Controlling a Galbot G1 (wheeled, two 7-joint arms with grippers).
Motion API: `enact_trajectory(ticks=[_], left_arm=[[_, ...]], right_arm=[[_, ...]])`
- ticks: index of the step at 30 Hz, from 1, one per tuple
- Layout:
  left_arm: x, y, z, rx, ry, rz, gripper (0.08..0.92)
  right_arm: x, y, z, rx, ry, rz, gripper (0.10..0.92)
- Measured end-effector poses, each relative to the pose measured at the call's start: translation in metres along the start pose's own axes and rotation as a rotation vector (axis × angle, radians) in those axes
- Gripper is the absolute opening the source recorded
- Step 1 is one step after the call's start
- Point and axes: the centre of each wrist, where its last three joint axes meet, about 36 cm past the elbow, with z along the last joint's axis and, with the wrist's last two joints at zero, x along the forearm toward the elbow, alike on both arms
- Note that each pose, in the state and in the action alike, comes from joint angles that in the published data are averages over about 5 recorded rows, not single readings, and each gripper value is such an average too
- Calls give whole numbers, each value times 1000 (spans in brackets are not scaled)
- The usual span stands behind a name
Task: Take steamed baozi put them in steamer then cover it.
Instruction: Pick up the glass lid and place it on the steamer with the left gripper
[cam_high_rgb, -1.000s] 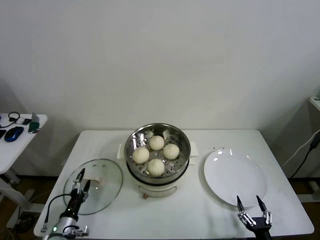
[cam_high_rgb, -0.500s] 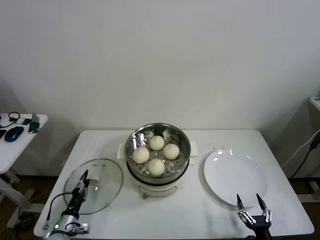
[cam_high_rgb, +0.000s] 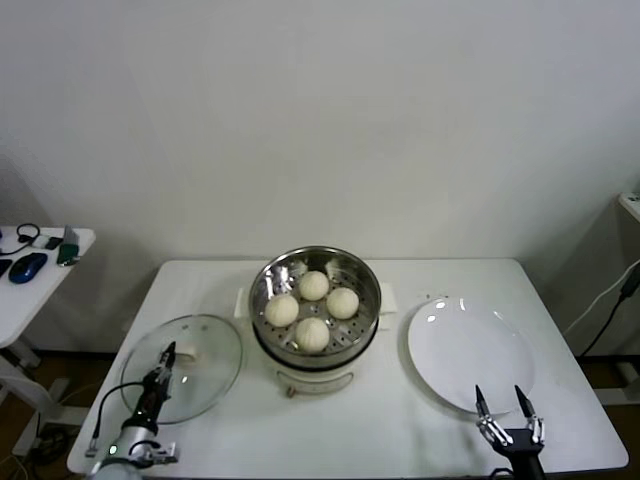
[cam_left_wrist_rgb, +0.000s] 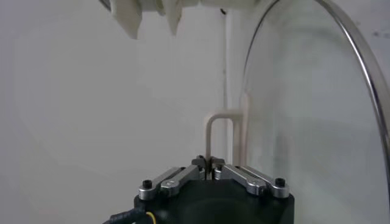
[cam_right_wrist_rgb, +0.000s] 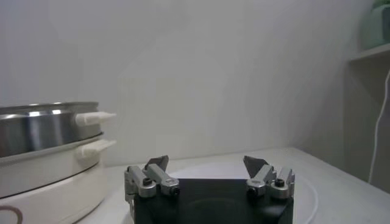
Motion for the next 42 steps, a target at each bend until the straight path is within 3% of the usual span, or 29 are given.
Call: enact_trajectory(ticks=[8, 19, 24, 31, 42], left_arm=[[-2, 42, 7, 33, 34, -52, 130], [-6, 152, -1, 49, 68, -103, 130], [-15, 196, -33, 67, 84, -116, 130], [-30, 230, -96, 115, 87, -109, 130], [-32, 247, -205, 148, 13, -54, 130]], right_arm=[[-3, -2, -3, 17, -2, 23, 823], [-7, 1, -8, 70, 2, 66, 823], [-9, 3, -11, 87, -4, 67, 823], [-16, 5, -14, 99, -22, 68, 823], [-27, 5, -11, 107, -26, 72, 823]])
